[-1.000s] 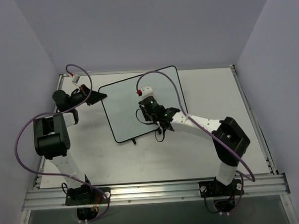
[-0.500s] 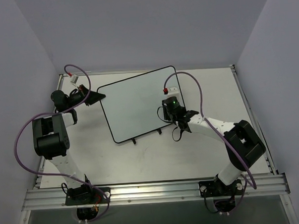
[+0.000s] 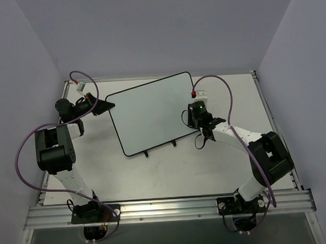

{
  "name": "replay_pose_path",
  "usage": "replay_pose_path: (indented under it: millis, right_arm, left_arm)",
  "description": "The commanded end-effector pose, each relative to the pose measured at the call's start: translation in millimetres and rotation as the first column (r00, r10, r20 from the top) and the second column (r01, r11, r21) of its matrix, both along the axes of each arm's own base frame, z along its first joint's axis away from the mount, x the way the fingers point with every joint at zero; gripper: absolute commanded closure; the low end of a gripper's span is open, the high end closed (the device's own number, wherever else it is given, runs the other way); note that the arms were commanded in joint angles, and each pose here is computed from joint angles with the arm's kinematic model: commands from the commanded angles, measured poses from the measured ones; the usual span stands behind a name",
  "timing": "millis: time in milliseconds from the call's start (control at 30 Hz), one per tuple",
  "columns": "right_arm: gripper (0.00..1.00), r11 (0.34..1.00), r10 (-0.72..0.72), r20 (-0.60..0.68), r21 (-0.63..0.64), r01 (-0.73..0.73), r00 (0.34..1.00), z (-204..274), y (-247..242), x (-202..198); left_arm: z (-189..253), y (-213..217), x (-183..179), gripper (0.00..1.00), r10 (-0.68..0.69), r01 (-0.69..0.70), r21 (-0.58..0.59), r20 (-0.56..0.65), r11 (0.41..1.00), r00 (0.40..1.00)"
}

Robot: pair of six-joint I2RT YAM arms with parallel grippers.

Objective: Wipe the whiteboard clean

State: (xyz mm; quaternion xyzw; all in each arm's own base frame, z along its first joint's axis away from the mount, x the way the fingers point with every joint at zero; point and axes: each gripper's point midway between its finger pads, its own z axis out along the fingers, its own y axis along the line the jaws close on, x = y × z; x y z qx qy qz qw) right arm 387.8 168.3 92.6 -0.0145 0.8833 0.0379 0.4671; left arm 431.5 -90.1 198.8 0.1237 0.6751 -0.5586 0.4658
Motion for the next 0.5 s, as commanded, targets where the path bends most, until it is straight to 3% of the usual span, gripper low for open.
replay_pose_path:
  millis: [0,467]
  right_arm:
    - [1.0,0.998,0.003,0.022,0.061,-0.005,1.0,8.7,-10.5,1.0]
    - [1.0,0.972,0.177,0.05,0.149,-0.182,0.983,7.8,63.4,-15.0]
  left_arm:
    - [27.2,19.6,11.3,0.92,0.056,-0.1,0.115,0.337,0.988,0.94]
    - [30.5,19.8,9.8,0.95,0.058,-0.103,0.114,0.348,0.988,0.936]
